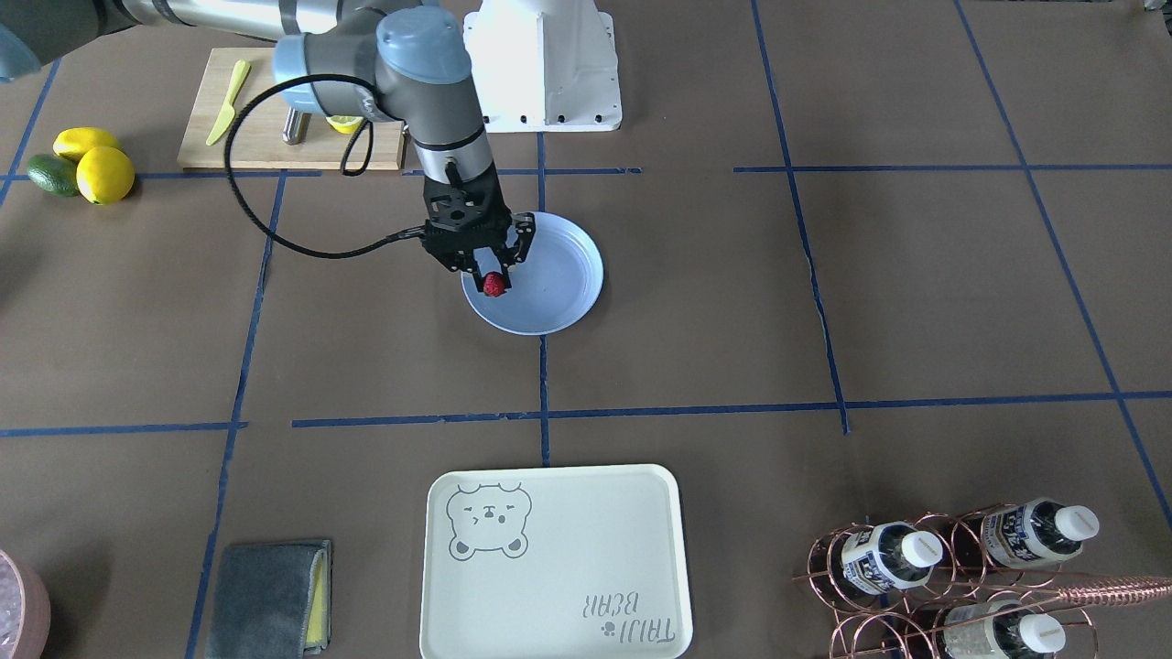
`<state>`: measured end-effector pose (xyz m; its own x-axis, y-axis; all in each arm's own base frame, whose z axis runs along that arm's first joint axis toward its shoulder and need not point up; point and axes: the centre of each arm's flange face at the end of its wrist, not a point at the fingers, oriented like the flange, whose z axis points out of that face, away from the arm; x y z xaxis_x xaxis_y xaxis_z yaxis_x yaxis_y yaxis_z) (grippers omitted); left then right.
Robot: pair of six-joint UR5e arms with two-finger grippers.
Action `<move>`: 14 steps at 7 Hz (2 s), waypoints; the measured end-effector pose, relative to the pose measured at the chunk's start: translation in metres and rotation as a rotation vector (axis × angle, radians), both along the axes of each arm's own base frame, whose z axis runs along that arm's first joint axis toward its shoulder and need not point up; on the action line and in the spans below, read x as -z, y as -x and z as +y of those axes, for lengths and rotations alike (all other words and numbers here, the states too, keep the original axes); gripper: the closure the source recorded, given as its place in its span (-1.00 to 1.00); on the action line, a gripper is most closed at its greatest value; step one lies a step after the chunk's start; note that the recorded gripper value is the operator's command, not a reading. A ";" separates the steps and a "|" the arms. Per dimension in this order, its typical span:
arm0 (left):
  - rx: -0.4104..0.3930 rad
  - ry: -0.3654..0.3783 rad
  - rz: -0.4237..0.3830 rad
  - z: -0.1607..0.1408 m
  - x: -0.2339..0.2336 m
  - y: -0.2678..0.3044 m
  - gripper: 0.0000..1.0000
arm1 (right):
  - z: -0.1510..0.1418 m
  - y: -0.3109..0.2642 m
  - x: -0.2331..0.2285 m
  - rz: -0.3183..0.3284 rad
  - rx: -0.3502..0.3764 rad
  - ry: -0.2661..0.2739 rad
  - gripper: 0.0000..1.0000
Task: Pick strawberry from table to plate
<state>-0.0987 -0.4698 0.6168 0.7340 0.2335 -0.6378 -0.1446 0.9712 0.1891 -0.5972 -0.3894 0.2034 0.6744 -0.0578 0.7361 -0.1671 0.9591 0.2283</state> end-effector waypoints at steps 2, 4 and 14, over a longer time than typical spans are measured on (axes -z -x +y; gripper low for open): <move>-0.001 0.005 0.001 0.000 -0.003 0.000 -1.00 | 0.016 0.026 -0.007 0.034 0.010 -0.003 1.00; -0.002 0.005 0.001 0.000 -0.004 0.000 -1.00 | 0.019 0.033 -0.013 0.050 0.013 -0.002 -0.98; -0.001 0.035 -0.001 0.016 -0.017 0.000 -1.00 | -0.123 -0.279 -0.116 0.035 0.232 -0.104 -1.00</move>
